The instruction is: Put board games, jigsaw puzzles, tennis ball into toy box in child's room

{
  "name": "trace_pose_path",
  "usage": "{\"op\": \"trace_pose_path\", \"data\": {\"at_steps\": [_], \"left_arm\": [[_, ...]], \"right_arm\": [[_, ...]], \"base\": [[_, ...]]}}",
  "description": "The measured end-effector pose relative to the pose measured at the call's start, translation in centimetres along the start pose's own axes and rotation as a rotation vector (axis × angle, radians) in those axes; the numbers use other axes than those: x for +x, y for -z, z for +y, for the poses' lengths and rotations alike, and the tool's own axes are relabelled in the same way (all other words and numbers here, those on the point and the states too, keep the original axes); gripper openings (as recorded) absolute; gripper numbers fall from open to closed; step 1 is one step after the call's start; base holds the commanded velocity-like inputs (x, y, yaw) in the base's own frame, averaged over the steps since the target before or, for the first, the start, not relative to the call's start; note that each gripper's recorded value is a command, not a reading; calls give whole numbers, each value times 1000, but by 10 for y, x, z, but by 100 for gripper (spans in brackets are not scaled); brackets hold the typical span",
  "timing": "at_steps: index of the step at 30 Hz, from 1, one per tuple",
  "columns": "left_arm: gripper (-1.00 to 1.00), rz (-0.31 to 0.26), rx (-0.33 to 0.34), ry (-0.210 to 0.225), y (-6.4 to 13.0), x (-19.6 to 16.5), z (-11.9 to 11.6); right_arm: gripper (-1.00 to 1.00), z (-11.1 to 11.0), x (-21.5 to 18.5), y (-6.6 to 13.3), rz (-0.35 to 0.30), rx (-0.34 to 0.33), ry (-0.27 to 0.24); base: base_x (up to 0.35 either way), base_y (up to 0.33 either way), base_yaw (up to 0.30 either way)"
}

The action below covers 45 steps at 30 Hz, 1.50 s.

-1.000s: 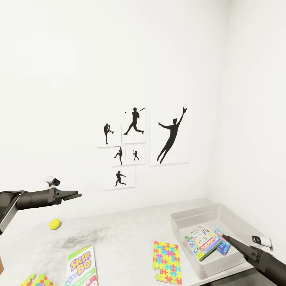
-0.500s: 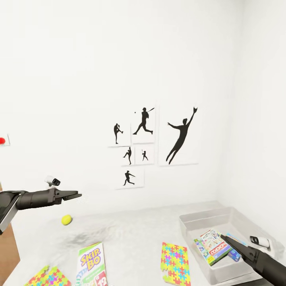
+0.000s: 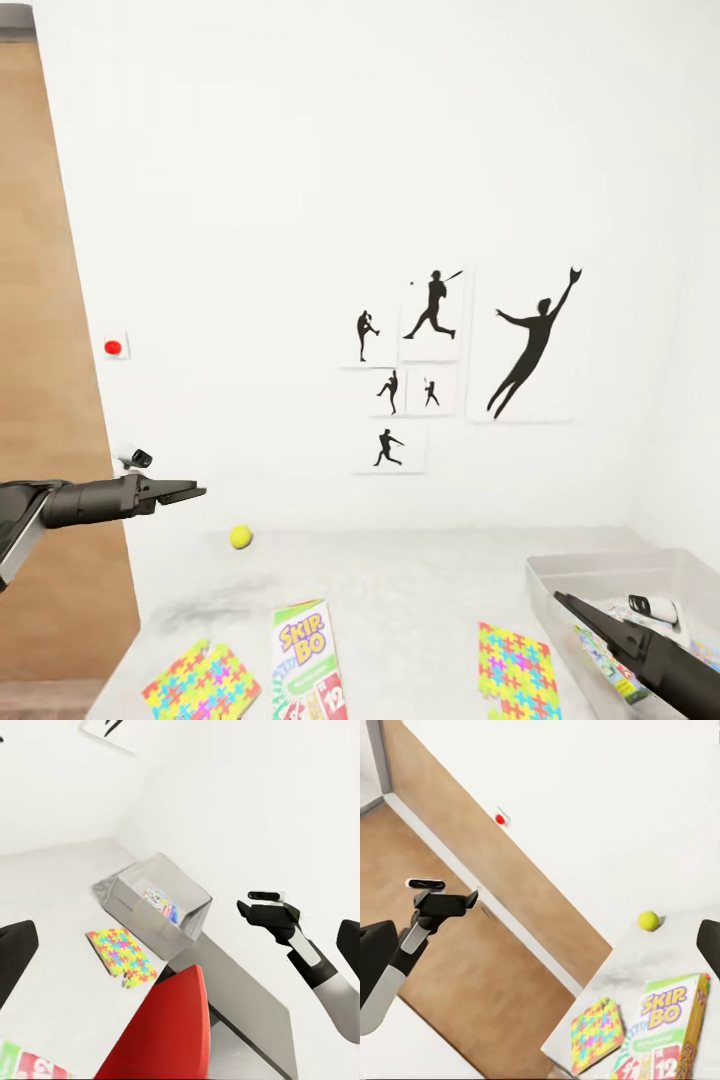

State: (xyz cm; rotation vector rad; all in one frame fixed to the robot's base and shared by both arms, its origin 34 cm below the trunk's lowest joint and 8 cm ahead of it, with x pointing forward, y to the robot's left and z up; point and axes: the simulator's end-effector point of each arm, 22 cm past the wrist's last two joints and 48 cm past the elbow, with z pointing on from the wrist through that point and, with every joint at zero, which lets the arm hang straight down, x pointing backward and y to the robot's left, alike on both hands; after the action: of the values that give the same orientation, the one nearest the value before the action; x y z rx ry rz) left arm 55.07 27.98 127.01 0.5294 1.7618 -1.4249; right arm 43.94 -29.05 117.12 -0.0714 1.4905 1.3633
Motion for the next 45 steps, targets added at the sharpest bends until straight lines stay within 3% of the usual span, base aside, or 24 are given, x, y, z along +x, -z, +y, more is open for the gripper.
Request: {"op": "trace_pose_path", "data": {"at_steps": [14, 23, 45], "left_arm": [[100, 1, -2, 6, 0, 1, 3], [100, 4, -4, 17, -1, 3, 9], [100, 14, -11, 47, -4, 10, 24]], "right_arm": [[100, -4, 2, -1, 4, 8, -7], [100, -13, 4, -2, 9, 38, -16], [100, -25, 9, -3, 20, 64, -44]], "base": [[0, 268, 264], [0, 96, 187], [0, 39, 38]]}}
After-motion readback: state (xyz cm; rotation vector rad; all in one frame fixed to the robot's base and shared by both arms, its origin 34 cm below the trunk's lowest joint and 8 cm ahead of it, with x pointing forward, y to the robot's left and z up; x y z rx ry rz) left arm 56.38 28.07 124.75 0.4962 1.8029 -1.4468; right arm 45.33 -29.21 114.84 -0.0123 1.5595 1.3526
